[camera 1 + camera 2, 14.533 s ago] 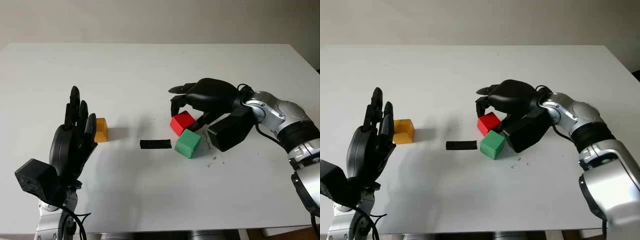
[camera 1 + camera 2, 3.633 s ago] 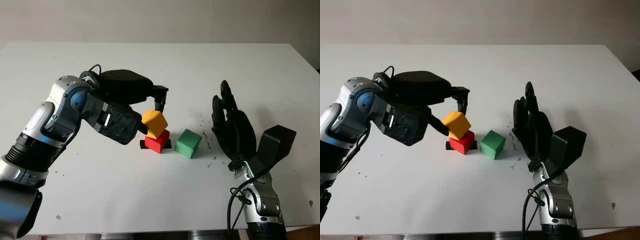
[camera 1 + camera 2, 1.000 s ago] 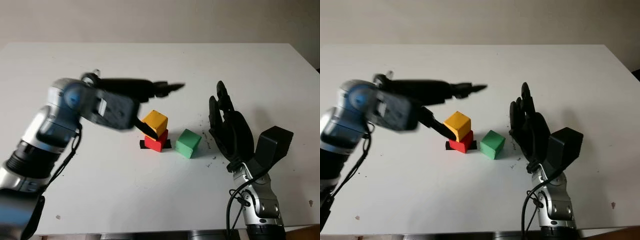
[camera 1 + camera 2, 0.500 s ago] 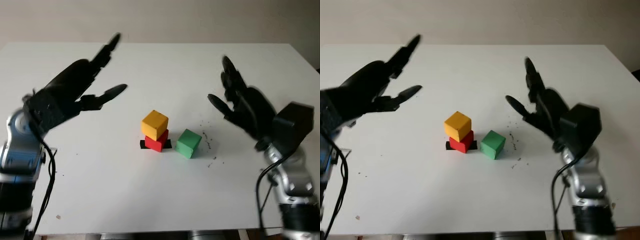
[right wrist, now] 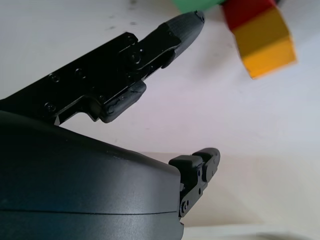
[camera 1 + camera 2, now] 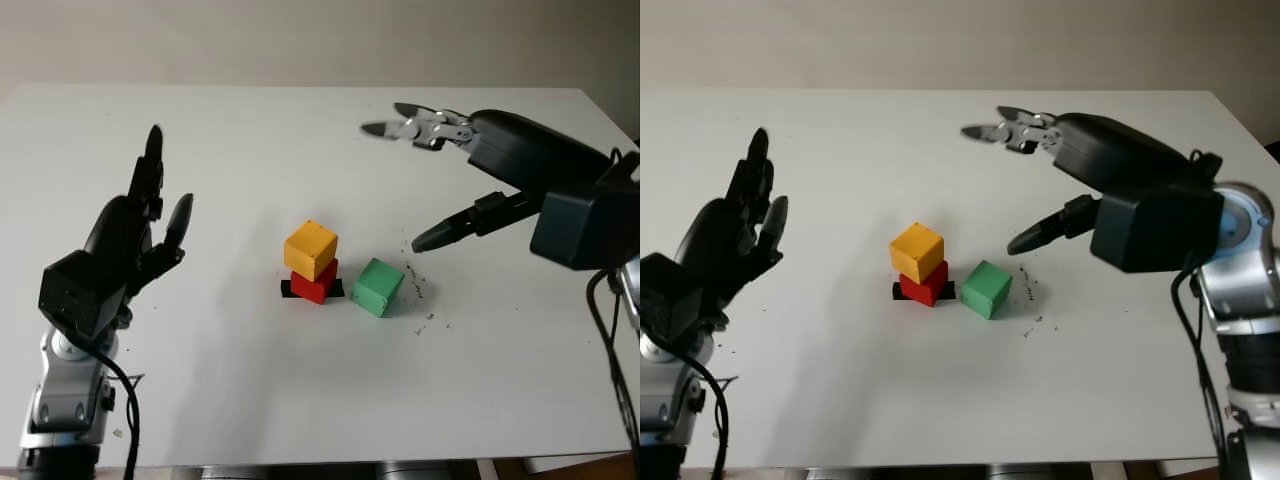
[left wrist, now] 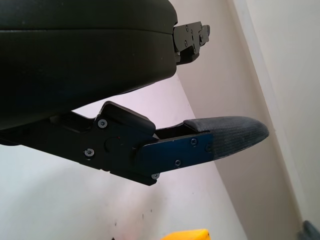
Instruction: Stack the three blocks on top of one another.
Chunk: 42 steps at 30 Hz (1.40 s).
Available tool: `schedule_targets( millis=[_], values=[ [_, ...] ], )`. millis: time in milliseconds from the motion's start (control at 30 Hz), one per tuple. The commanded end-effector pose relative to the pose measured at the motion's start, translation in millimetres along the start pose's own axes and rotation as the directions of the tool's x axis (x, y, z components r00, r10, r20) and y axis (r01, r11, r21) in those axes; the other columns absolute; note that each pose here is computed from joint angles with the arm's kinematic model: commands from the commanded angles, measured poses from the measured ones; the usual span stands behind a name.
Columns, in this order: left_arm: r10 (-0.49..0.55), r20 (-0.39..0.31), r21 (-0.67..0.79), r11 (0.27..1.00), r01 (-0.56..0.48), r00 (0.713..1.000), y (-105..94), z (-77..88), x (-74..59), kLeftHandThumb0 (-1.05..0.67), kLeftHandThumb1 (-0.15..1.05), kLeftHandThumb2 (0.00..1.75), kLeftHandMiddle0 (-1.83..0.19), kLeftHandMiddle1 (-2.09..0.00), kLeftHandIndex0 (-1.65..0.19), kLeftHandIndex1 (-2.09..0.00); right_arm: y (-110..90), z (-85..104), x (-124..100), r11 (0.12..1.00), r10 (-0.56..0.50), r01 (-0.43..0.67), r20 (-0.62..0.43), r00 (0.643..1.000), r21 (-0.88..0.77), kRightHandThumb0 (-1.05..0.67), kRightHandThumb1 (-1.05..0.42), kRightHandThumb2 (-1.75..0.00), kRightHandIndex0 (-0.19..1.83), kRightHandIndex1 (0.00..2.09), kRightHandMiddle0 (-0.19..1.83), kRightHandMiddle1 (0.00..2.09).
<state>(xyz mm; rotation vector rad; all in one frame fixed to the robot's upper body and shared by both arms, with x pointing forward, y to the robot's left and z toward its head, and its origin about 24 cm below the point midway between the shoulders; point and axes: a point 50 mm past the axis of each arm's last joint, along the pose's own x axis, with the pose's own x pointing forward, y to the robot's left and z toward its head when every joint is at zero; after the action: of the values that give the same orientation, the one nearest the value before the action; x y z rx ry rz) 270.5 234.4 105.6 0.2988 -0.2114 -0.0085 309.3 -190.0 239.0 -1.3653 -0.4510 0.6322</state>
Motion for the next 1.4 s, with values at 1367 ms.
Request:
schedule_targets(
  millis=[1367],
  values=[
    [0.056,-0.047,-0.013,0.998,-0.057,0.997,-6.5,-5.1,-10.8,-0.83,1.05,0.57,0.19,-0.05,0.19,-0.03,74.0,0.9,24.9,0.941,0.309,-0.285,0.114,0.944,-0.183,-0.64,-0.87,-0.06,0.03,0.04,0.56,0.05]
  ],
)
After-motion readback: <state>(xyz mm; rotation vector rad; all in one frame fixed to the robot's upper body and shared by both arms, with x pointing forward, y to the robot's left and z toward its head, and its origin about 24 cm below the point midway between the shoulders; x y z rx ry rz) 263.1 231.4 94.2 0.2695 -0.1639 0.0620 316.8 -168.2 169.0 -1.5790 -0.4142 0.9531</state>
